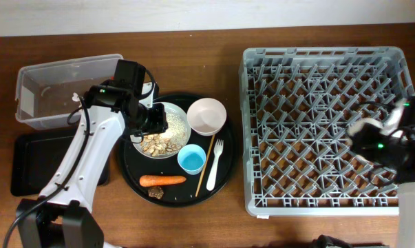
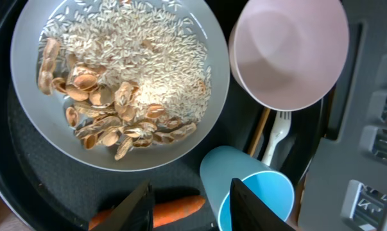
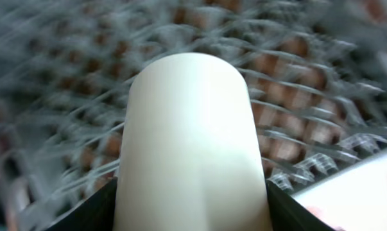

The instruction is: Sort waste into correct bins and load items into the dishwasher rack

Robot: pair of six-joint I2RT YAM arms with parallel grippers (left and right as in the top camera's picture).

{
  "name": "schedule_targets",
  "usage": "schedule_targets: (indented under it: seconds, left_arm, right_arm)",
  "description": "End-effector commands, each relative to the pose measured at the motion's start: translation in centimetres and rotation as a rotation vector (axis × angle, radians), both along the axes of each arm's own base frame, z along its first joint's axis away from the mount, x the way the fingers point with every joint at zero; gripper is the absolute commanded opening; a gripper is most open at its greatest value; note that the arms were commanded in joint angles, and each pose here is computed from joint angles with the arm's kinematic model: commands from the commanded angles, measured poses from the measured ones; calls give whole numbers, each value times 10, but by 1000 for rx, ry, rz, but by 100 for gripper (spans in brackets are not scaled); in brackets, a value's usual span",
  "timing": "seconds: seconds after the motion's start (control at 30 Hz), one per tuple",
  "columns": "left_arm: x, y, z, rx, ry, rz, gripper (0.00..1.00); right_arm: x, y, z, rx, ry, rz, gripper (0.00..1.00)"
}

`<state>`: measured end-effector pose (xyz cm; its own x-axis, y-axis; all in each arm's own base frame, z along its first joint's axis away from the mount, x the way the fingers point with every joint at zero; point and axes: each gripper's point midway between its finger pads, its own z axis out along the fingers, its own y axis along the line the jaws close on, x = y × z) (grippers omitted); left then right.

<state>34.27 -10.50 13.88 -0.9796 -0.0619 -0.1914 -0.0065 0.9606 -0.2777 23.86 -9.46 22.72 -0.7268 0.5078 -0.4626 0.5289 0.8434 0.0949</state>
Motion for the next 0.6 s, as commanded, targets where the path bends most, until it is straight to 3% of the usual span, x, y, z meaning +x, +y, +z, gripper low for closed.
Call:
schedule_targets:
  seconds: [0.0, 0.13, 0.27, 0.33, 0.37, 0.5, 0.57]
  left_arm:
    - [-2, 4, 6, 18, -21, -10, 38]
    - [-2, 4, 6, 18, -22, -10, 38]
    - [-2, 4, 6, 20, -21, -16, 37]
    - [-3, 4, 6, 21, -15, -17, 37]
    - [-3, 4, 6, 21, -15, -17, 38]
    - [-7, 5, 5, 23, -1, -17, 44]
    - [-19, 7, 2, 32, 52, -19, 45]
  right_arm:
    - [-30, -63, -14, -5, 100, -266, 24]
    - [-46, -95, -59, 102, 267, -390, 26]
    - [-32, -105, -97, 165, 354, -382, 46]
    - [-25, -108, -106, 181, 354, -377, 62]
    - [-15, -101, -107, 232, 313, -357, 94]
    - [-3, -87, -85, 286, 228, -322, 99]
    - [21, -27, -42, 352, 84, -37, 99]
